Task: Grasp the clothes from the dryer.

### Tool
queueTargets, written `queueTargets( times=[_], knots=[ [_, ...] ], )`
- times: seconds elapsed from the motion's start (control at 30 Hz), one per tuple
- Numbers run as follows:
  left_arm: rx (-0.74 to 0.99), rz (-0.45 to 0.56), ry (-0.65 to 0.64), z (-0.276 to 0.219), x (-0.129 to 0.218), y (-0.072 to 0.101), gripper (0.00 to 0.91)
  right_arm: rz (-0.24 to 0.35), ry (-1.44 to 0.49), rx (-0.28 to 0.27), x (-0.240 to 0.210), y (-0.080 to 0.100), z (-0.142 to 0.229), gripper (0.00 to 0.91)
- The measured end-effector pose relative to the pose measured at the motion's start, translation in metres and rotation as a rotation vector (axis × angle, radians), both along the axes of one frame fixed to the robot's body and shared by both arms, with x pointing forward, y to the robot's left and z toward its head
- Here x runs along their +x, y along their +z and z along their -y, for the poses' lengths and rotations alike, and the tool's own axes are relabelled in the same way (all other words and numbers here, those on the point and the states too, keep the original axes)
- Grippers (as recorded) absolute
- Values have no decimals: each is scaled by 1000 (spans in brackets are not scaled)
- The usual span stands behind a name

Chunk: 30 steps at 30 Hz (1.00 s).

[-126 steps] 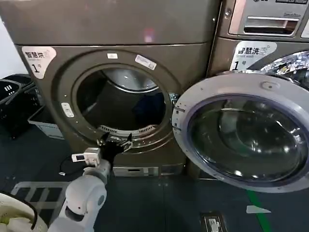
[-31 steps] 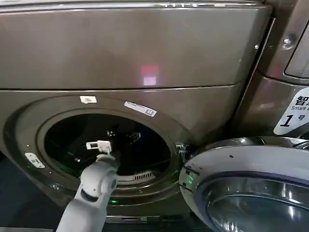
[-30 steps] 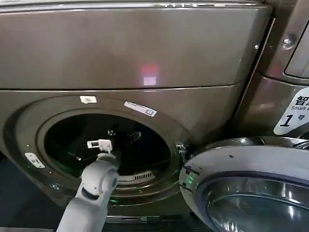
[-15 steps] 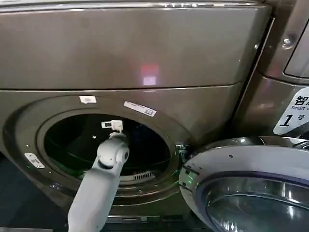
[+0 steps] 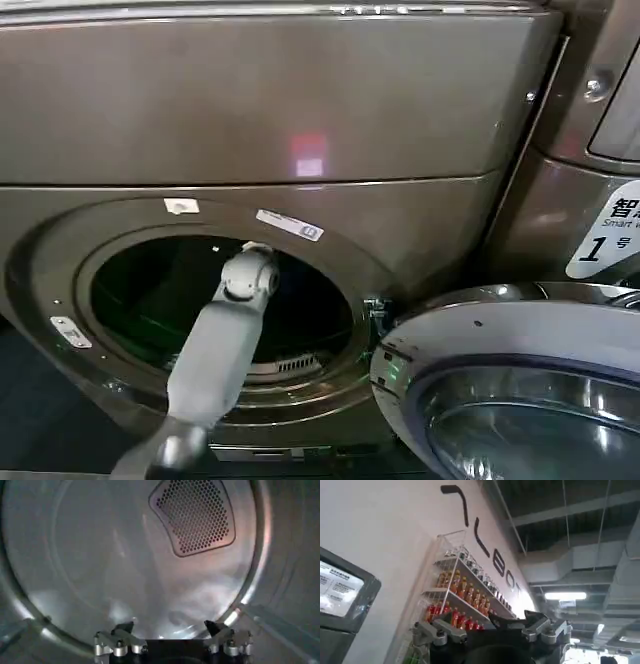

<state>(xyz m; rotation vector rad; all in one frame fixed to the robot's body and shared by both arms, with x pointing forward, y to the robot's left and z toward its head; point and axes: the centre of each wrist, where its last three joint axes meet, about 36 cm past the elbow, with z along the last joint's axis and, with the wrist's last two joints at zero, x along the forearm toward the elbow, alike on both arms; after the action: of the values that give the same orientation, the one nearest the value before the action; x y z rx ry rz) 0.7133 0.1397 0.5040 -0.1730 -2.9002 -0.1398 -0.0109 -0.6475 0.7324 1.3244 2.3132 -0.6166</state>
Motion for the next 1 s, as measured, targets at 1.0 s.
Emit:
queueTargets(
  times=[1.0],
  knots=[
    [208, -166, -577, -30, 48, 0, 907, -2, 17, -2, 4, -1, -2, 907]
  ],
)
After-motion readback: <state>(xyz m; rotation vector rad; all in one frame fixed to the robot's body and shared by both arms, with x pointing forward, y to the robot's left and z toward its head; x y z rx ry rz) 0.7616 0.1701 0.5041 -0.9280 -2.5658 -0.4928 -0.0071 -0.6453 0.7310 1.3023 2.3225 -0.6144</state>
